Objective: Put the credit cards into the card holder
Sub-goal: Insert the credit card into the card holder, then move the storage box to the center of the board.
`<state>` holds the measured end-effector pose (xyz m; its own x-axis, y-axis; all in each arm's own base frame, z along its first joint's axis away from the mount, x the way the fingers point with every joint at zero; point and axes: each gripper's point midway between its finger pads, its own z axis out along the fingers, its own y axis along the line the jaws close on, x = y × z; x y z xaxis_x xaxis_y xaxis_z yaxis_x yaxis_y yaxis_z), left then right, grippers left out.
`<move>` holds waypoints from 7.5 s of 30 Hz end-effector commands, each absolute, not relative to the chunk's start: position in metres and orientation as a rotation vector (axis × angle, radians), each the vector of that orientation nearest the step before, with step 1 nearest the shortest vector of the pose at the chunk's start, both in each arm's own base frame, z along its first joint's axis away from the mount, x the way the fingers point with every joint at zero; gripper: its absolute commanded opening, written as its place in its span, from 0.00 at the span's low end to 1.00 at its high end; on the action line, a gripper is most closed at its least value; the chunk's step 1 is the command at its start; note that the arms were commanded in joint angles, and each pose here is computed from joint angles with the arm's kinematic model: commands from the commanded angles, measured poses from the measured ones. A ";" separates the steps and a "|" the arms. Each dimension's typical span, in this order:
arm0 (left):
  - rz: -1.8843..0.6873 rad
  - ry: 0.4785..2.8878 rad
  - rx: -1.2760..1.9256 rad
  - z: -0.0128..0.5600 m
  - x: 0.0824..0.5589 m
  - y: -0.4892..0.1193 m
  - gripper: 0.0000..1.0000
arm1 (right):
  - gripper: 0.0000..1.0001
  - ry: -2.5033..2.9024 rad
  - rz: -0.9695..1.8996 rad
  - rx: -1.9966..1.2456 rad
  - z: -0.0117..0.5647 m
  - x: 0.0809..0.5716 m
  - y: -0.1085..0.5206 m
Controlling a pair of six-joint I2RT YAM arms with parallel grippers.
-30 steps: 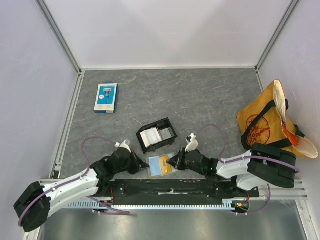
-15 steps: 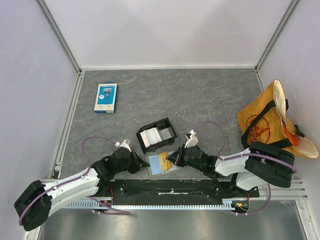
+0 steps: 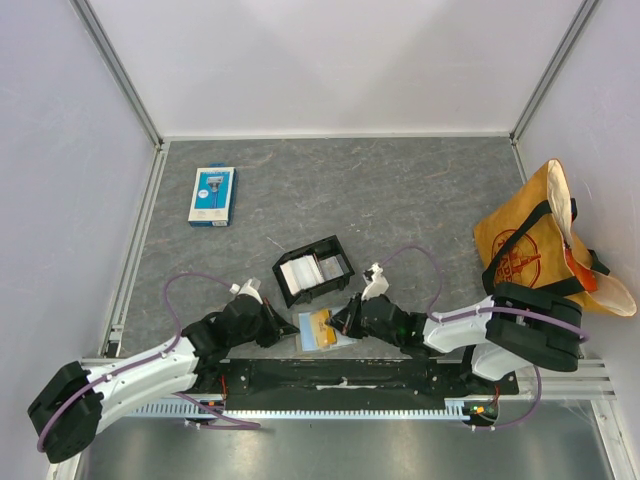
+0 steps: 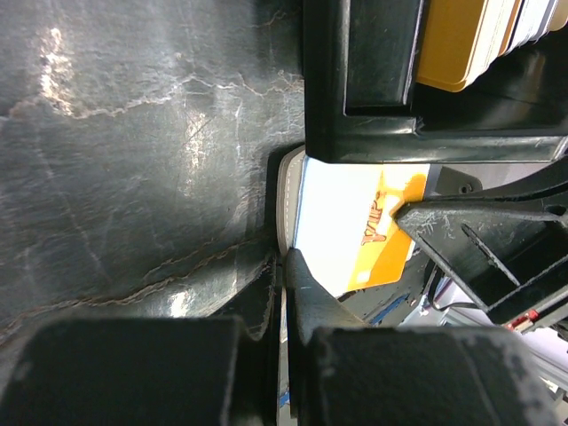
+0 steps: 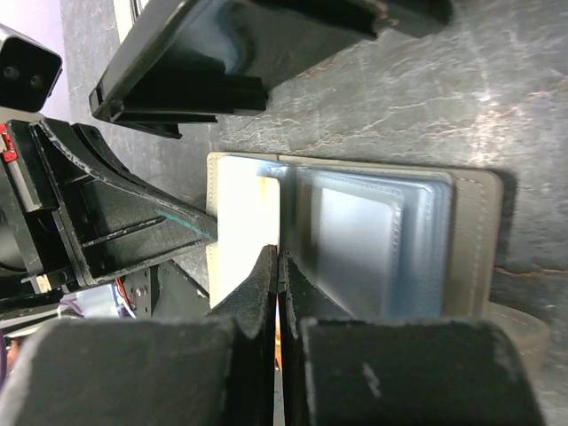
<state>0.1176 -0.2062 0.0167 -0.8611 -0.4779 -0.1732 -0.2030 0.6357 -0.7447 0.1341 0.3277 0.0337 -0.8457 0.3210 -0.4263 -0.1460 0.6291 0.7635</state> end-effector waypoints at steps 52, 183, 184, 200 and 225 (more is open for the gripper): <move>-1.087 2.462 -0.491 0.021 0.120 -0.205 0.02 | 0.62 2.432 0.909 -0.319 0.051 0.106 0.386; -0.972 2.512 -0.523 0.010 0.114 -0.189 0.02 | 0.83 2.332 0.867 -0.225 0.067 0.221 0.426; -0.972 2.512 -0.523 0.010 0.114 -0.189 0.02 | 0.83 2.328 0.866 -0.225 0.068 0.223 0.427; -0.960 2.517 -0.506 0.009 0.114 -0.188 0.02 | 0.83 2.320 0.892 -0.372 0.064 0.228 0.441; -0.833 2.572 -0.246 0.046 0.126 -0.198 0.02 | 0.65 2.426 0.599 -0.247 0.084 0.162 0.274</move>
<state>0.1188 -0.1956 0.0346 -0.8966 -0.3421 -0.2813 -0.1060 0.7825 -0.6135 0.1674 0.2793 0.0970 -0.7668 -0.0242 -0.6414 -0.3504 0.8530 0.3868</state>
